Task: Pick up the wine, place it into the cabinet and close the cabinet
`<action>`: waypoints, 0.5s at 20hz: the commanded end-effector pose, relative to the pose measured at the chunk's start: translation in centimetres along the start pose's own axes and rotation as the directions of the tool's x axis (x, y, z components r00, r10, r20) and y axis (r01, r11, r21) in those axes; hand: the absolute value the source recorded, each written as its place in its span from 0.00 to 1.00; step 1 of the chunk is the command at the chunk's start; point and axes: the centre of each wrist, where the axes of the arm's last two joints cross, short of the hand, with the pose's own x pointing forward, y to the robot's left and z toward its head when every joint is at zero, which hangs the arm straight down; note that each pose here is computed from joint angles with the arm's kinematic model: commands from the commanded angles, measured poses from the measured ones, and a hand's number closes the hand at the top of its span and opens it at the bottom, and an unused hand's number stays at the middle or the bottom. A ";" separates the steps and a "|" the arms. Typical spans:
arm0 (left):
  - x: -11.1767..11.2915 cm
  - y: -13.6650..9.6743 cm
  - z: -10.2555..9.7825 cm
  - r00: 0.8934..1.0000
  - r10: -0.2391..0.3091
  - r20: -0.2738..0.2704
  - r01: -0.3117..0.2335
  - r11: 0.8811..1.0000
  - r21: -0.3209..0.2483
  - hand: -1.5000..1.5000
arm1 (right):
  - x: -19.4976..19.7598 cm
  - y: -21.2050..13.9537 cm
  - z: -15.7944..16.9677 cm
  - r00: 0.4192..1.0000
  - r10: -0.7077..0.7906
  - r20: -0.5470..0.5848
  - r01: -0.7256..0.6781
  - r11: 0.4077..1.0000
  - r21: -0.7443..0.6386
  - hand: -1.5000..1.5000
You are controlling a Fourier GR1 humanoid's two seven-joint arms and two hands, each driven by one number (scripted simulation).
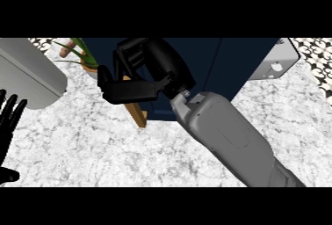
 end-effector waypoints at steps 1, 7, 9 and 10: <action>0.0 -0.9 -1.5 1.000 0.008 0.011 -0.008 1.000 0.009 0.00 | -2.0 -2.5 -1.5 0.999 0.016 -0.028 -0.017 0.999 -0.035 1.00; 0.1 -0.7 -2.0 1.000 0.009 -0.010 -0.009 1.000 -0.011 0.00 | -3.5 -6.6 -1.7 0.997 0.079 -0.019 -0.080 0.995 -0.065 1.00; 0.9 0.0 -2.3 1.000 0.015 -0.021 -0.016 0.999 -0.028 0.00 | -3.2 -5.2 -2.2 0.996 0.088 -0.012 -0.089 0.993 -0.072 1.00; 0.5 0.2 -0.1 1.000 0.014 -0.004 -0.014 1.000 -0.015 0.00 | -4.1 -6.3 -1.0 0.995 0.095 -0.023 -0.096 0.992 -0.078 1.00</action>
